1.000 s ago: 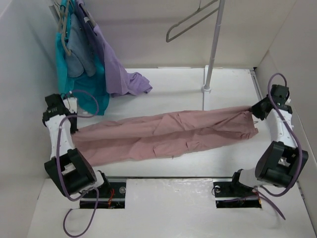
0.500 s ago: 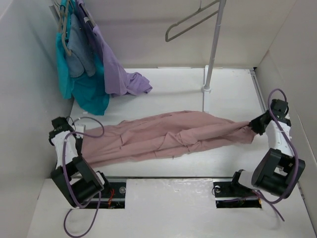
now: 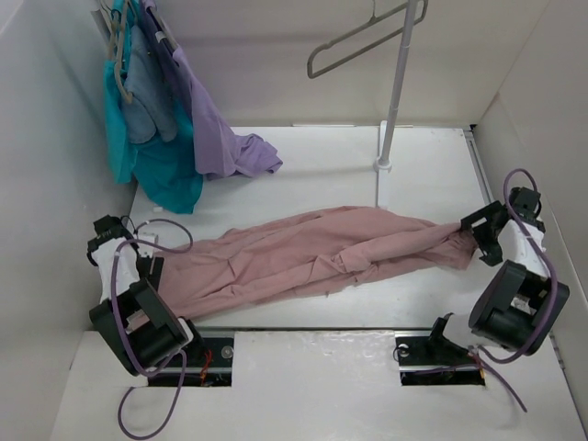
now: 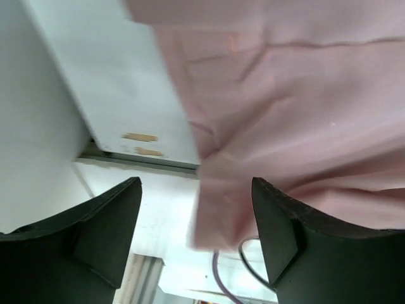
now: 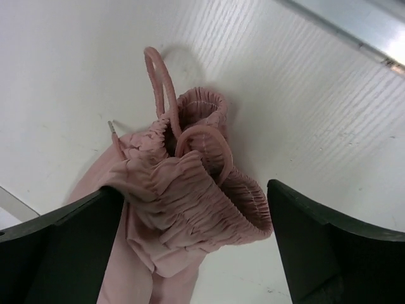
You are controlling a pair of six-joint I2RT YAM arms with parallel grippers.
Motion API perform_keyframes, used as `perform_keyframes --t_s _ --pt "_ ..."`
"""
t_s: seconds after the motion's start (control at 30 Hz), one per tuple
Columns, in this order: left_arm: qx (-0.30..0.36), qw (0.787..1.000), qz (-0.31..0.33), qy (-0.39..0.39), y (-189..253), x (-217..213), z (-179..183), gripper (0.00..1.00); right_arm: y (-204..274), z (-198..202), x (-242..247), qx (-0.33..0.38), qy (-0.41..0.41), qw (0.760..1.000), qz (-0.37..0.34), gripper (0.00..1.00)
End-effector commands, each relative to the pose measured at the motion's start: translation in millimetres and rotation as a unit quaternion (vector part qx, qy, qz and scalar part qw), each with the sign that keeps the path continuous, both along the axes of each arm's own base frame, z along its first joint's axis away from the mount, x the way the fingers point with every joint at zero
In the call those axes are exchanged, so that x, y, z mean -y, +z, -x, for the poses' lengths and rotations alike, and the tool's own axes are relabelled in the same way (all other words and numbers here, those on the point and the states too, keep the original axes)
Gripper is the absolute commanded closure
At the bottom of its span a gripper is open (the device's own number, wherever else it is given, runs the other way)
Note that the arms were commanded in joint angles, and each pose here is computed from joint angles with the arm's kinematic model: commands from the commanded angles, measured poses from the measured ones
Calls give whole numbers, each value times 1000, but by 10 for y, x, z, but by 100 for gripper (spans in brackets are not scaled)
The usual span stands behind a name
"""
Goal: Place the trousers on the hanger
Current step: Fold the trousers at the center of the board.
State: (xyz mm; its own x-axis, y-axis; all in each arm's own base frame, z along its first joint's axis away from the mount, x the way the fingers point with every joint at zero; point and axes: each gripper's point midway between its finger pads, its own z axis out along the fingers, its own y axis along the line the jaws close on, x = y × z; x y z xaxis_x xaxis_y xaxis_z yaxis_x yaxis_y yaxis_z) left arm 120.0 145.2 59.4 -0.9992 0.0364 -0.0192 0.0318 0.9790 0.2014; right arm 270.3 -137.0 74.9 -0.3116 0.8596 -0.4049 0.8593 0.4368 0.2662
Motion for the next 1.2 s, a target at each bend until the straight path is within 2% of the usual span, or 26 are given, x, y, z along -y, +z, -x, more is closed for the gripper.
perform_keyframes --t_s 0.0,0.1,0.23,0.3,0.4,0.57,0.73,0.83,0.87,0.9,1.0,1.03,1.07,1.1,1.17 --pt "20 1000 15 -10 266 30 -73 33 756 -61 197 84 -12 992 97 1" --pt "20 1000 9 -14 326 0 -84 33 1256 75 285 138 -62 977 150 1" --pt "19 1000 17 -15 302 20 -96 33 1323 60 236 149 -66 977 135 2" --pt "19 999 44 -17 219 110 -96 31 1213 -111 45 170 -21 982 85 0" --pt "12 998 64 -7 43 208 -34 28 908 -251 -152 158 11 987 9 0" --pt "11 997 79 4 -208 300 17 20 610 -366 -275 135 34 989 -51 0" --pt "12 996 92 3 -228 307 -86 21 306 -450 -246 108 33 991 -73 2" --pt "19 998 60 -3 -251 195 -235 24 275 -501 -239 107 41 990 -78 12" --pt "2 999 44 -8 -301 166 -218 26 233 -504 -255 103 42 990 -85 16" --pt "-4 999 40 -11 -345 161 -219 28 270 -529 -240 107 43 990 -83 31" --pt "-22 998 50 -24 -514 217 -217 43 232 -547 -240 102 52 990 -85 59" --pt "-31 998 48 -16 -570 224 -167 47 282 -579 -216 107 59 990 -77 79" --pt "-20 999 42 -19 -597 219 -248 58 267 -594 -200 103 67 990 -74 89" --pt "-29 998 46 -27 -656 263 -231 64 298 -612 -169 105 69 990 -65 100" --pt "-31 998 48 -31 -704 302 -242 72 353 -668 -126 101 80 990 -59 100"
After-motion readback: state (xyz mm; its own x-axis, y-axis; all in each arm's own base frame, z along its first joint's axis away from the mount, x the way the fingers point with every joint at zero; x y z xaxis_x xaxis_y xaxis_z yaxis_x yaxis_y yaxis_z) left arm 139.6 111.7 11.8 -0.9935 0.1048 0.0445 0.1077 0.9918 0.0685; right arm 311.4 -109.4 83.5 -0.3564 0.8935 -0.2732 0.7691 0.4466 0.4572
